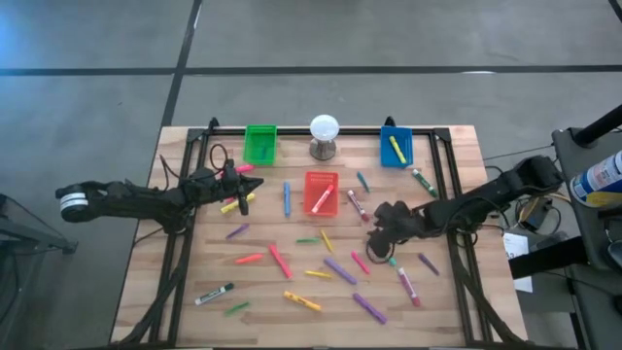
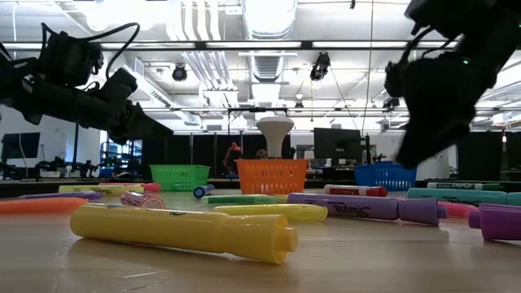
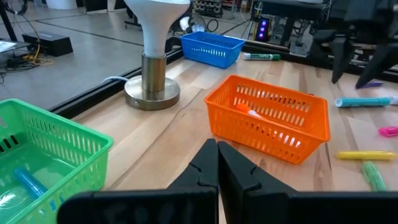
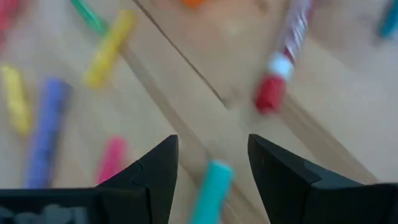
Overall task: Pick & Place Markers
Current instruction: Put the light blue highlighter into the blue bin
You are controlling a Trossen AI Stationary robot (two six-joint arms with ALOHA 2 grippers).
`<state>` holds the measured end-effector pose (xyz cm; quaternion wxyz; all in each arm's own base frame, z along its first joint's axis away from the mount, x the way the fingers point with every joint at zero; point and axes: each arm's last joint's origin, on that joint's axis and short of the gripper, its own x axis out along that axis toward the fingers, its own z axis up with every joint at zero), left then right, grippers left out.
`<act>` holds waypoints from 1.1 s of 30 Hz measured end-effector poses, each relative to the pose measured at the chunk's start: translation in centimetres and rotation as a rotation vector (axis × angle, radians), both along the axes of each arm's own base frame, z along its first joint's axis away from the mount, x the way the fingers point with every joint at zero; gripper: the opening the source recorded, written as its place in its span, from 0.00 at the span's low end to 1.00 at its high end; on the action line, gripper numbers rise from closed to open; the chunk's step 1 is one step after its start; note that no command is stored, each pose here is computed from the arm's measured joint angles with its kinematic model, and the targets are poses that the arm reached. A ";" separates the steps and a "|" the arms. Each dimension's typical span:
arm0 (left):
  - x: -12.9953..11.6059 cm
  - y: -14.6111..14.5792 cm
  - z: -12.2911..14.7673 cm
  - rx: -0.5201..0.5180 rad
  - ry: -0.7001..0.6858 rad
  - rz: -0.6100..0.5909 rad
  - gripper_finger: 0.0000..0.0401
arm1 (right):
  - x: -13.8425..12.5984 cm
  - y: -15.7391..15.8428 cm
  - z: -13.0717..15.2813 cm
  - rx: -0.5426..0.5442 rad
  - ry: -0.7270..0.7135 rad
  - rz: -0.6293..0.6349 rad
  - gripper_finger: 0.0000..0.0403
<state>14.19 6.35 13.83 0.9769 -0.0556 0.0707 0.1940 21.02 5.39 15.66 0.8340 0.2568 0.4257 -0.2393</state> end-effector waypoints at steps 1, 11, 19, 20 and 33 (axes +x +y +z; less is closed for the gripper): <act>0.0 0.0 0.0 0.000 0.000 0.000 0.00 | 0.0 0.1 -0.1 -0.003 0.045 -0.015 0.46; 0.0 0.0 0.0 -0.001 -0.001 0.000 0.00 | 0.9 1.1 -1.1 0.080 0.188 -0.049 0.39; 0.0 0.0 0.0 -0.002 -0.002 0.000 0.00 | 1.2 1.3 -1.3 0.108 0.204 -0.052 0.38; 0.0 0.0 0.0 -0.003 -0.001 0.000 0.00 | 1.2 1.3 -1.4 0.111 0.202 -0.057 0.38; 0.0 0.0 0.0 -0.003 -0.001 0.000 0.00 | 1.7 1.5 -2.9 0.089 0.239 -0.062 0.35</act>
